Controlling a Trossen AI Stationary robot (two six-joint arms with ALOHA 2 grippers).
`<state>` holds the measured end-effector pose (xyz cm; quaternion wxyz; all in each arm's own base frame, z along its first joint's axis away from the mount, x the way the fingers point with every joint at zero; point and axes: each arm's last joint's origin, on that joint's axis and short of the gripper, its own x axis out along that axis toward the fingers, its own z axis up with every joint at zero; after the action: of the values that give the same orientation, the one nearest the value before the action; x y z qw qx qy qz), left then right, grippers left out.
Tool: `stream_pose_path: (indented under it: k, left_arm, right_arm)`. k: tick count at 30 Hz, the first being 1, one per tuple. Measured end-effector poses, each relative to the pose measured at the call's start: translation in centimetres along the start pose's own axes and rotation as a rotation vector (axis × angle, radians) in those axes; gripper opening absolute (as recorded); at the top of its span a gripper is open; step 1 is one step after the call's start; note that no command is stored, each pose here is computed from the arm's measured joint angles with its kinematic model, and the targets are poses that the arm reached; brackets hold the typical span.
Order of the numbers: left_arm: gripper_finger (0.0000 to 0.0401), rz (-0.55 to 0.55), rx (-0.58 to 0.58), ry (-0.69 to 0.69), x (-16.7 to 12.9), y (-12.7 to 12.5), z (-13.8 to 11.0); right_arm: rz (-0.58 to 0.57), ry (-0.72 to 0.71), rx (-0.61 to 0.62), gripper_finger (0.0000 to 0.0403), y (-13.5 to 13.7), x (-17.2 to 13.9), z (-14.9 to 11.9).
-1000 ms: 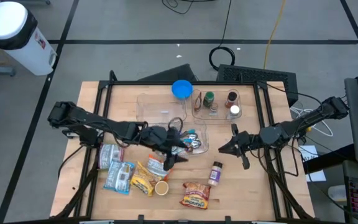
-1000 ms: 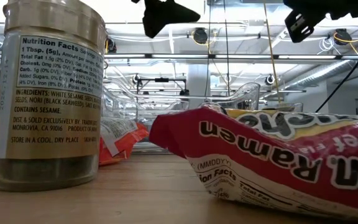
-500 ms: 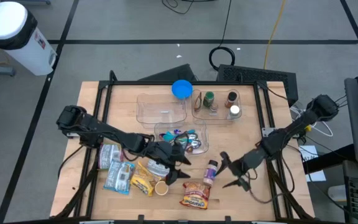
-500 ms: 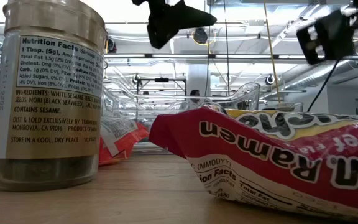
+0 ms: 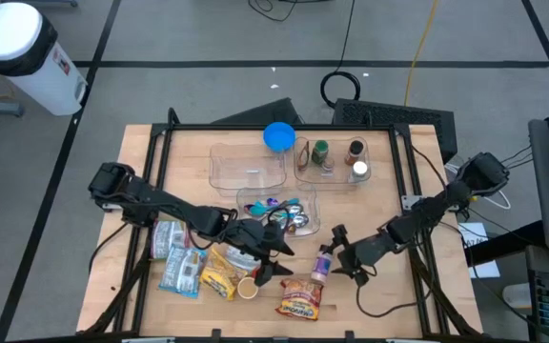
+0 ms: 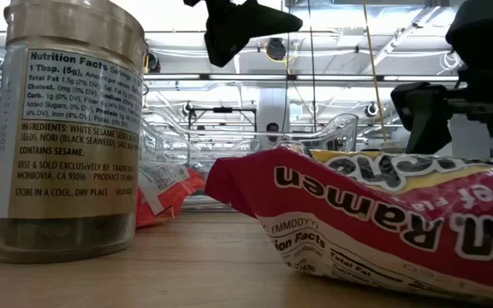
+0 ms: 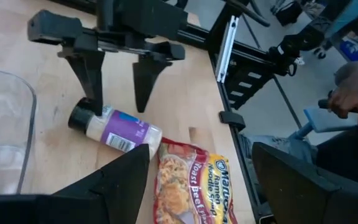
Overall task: Pick & Place Food Item
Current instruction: Put the violet seasoning bottle into the top right transparent bin
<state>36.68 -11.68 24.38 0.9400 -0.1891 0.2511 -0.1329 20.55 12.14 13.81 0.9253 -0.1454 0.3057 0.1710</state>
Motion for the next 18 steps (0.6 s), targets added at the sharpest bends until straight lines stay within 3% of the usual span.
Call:
stream_pose_path:
  k: [5,13,18]
  left_arm:
    - [0.0292,0.002,0.001,-0.005,0.0,0.1,0.1]
    - [0.0292,0.010,-0.003,-0.010,0.0,0.5,0.3]
    - [0.0292,0.009,0.003,-0.010,0.0,0.5,0.3]
  right_arm:
    - [-0.018,0.025,-0.039,0.0281,-0.7,0.1,-0.2]
    - [-0.066,0.187,-0.033,0.0278,-2.5,0.3,-1.9]
    - [-0.078,0.181,0.037,0.0246,-2.6,0.3,-1.8]
